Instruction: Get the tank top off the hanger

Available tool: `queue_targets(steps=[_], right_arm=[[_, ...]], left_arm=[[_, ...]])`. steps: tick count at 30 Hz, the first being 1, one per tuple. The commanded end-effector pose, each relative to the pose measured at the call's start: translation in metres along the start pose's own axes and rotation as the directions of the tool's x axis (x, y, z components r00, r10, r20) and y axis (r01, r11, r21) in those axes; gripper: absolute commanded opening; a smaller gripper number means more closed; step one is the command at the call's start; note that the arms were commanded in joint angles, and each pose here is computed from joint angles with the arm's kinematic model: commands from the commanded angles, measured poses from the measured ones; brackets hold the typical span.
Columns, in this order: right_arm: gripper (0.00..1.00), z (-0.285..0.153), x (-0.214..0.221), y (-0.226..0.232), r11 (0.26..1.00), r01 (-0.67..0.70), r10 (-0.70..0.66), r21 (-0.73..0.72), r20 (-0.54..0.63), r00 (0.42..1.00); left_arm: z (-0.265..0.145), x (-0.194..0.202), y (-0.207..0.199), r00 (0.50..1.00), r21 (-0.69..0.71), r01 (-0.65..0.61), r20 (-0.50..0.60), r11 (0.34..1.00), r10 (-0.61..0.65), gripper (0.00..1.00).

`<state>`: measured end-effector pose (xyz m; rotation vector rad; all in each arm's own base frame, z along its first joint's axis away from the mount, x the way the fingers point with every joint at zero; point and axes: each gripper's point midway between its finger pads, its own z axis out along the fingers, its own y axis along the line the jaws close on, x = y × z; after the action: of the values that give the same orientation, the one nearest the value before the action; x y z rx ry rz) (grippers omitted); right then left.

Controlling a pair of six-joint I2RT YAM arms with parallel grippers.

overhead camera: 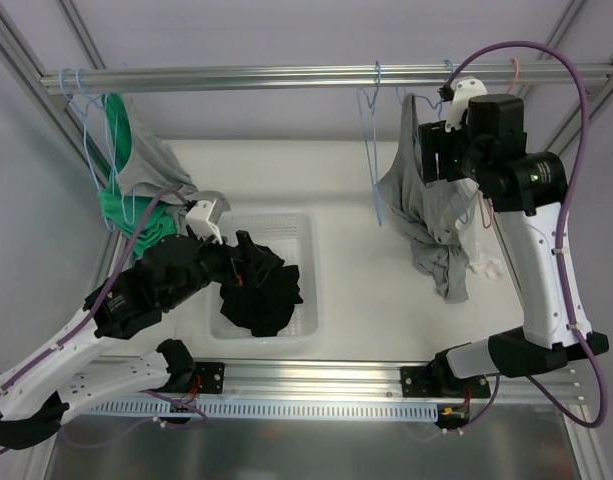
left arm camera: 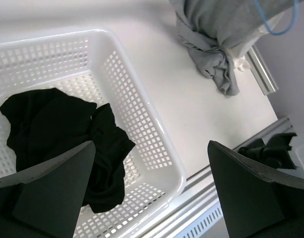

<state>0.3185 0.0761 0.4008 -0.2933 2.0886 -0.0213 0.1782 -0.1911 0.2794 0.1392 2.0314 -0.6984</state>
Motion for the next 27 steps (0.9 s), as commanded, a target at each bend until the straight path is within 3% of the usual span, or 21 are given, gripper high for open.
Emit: queue_targets(steps=[1, 4, 10, 18, 20, 21, 27], right_arm=[[0.69, -0.002, -0.014, -0.006, 0.999, 0.053, -0.052, -0.008, 0.041, 0.998], [0.48, 0.015, -0.017, -0.007, 0.998, 0.068, -0.068, -0.001, 0.029, 0.997], [0.25, 0.023, -0.032, -0.008, 1.0, 0.003, -0.003, -0.003, 0.116, 0.993], [0.18, 0.037, -0.037, 0.005, 0.997, -0.034, 0.044, -0.071, 0.148, 0.988], [0.03, 0.04, -0.038, 0.004, 0.997, -0.042, 0.05, -0.06, 0.147, 0.988], [0.0, 0.04, -0.039, 0.003, 0.997, -0.049, 0.057, -0.056, 0.151, 0.987], [0.0, 0.012, -0.067, 0.005, 0.989, -0.113, 0.137, -0.098, 0.292, 0.947]], left_arm=[[-0.011, -0.002, -0.016, 0.998, 0.107, -0.065, -0.013, 0.992, 0.067, 0.99], [-0.008, 0.002, -0.016, 0.996, 0.11, -0.076, -0.032, 0.991, 0.08, 0.99], [-0.001, 0.012, -0.019, 0.99, 0.126, -0.107, -0.079, 0.986, 0.118, 0.99], [-0.01, 0.004, -0.024, 0.99, 0.159, -0.12, -0.05, 0.98, 0.13, 0.99], [-0.014, 0.002, -0.025, 0.991, 0.17, -0.119, -0.038, 0.978, 0.128, 0.99], [-0.016, 0.0, -0.026, 0.991, 0.175, -0.12, -0.032, 0.977, 0.127, 0.99], [-0.027, -0.014, -0.047, 0.987, 0.266, -0.153, -0.012, 0.952, 0.162, 0.99]])
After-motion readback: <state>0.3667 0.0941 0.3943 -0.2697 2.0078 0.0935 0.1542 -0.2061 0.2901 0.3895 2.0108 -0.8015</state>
